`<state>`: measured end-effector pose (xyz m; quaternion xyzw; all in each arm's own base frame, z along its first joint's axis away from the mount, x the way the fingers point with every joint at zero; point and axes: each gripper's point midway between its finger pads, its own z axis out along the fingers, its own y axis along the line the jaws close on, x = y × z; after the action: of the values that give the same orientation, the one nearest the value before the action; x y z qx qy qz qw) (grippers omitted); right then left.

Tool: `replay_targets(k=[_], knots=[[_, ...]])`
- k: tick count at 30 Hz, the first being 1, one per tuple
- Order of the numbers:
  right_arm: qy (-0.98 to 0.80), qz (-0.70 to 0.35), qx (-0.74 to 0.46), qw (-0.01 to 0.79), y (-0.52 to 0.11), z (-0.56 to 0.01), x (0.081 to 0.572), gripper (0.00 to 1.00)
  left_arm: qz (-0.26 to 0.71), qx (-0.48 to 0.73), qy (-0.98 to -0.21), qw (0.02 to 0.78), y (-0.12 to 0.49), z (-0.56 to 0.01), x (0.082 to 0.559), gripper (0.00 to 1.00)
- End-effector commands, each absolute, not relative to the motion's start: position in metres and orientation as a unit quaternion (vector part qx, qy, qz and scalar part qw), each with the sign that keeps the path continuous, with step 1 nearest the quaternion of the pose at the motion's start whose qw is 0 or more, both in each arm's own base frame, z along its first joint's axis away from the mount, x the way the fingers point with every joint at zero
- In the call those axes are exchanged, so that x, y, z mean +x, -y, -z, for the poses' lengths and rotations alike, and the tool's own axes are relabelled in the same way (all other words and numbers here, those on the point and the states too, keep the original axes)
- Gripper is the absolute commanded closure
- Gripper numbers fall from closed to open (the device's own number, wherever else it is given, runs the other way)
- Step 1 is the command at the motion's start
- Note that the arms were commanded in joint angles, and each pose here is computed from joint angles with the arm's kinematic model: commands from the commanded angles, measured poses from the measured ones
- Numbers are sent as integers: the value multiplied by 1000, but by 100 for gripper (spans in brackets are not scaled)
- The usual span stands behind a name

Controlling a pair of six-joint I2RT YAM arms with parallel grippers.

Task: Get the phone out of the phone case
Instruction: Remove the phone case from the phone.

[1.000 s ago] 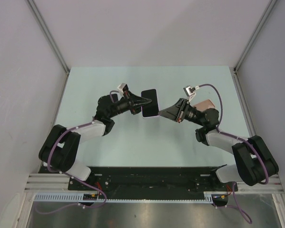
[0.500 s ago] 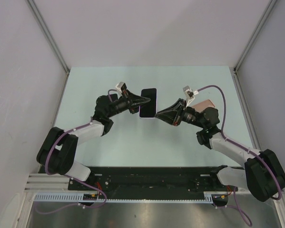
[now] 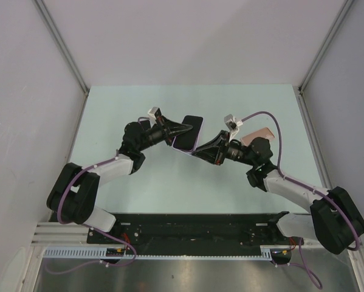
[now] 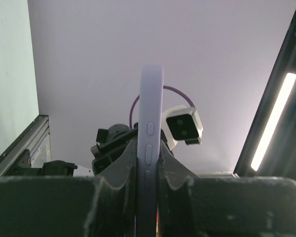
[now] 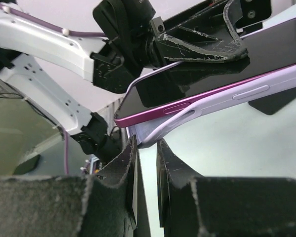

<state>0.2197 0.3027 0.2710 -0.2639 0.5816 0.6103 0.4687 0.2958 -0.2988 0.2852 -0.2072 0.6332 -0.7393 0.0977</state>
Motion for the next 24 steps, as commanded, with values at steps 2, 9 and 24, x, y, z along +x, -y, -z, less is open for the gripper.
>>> replay_targets(k=[2, 9, 24], knots=[[-629, -520, -274, 509, -304, -248, 235, 100, 794, -195, -570, 81, 299, -359, 280, 100], [-677, -505, -117, 522, -290, -254, 270, 100, 795, -182, -571, 94, 300, -363, 279, 100], [-728, -573, 108, 361, -318, -229, 315, 78, 785, -122, -593, 129, 309, -358, 272, 100]])
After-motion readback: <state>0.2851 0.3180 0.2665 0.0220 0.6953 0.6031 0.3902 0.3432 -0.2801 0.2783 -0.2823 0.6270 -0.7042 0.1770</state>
